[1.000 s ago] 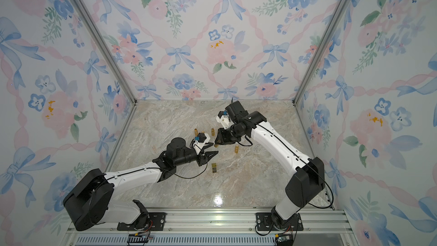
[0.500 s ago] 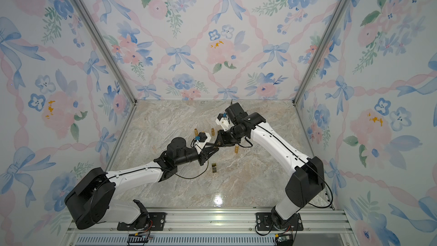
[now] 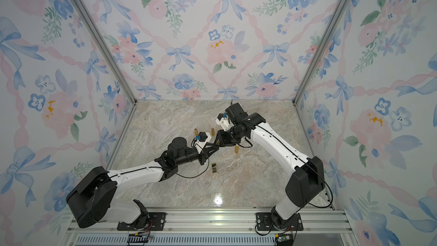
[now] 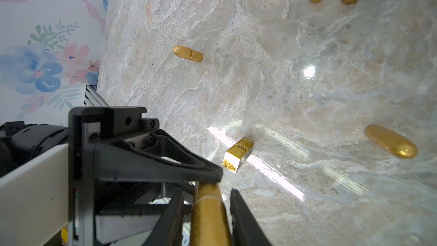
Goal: Open the lipstick cap
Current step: Open the cover of the lipstick.
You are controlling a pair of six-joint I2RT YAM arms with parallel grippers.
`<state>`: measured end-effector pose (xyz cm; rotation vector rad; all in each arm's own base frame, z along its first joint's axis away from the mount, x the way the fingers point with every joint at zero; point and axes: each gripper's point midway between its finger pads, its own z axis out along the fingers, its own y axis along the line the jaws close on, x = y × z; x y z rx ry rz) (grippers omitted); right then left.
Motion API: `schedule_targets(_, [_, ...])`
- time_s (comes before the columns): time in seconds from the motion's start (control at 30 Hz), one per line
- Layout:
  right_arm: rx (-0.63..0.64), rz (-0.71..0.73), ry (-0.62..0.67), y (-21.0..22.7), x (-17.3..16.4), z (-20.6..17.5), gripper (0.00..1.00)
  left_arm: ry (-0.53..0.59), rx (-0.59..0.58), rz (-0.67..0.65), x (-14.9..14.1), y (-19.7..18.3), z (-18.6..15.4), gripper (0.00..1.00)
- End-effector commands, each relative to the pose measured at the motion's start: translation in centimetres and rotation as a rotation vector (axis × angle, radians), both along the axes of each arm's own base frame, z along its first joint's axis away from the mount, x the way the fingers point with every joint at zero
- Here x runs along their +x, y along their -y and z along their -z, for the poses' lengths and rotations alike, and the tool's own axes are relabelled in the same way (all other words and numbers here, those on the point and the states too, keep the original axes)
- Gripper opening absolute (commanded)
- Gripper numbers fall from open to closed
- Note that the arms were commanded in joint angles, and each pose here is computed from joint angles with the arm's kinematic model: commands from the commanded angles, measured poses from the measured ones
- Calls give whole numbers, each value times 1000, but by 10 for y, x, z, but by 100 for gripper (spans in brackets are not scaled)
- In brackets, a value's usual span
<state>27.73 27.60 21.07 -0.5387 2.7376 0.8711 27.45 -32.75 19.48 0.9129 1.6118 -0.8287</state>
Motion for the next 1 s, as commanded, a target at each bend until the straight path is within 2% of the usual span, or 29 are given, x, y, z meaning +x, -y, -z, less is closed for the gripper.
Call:
schedule_targets(0.0, [-7, 23, 55, 7, 2, -10, 42, 6, -20, -25, 1, -3, -4, 0])
schedule_targets(0.27, [-24, 46, 90, 10, 8, -14, 43, 0, -17, -30, 1, -4, -2, 0])
schedule_targets(0.53, [-60, 27, 105, 6, 8, -8, 35, 5, -19, -29, 2, -3, -4, 0])
schedule_targets(0.8, [-33, 38, 134, 7, 10, -20, 34, 2, -11, -34, 2, -3, -1, 0])
schedule_targets(0.97, [-14, 44, 133, 6, 10, -22, 29, 2, -11, -33, 3, -3, -1, 0])
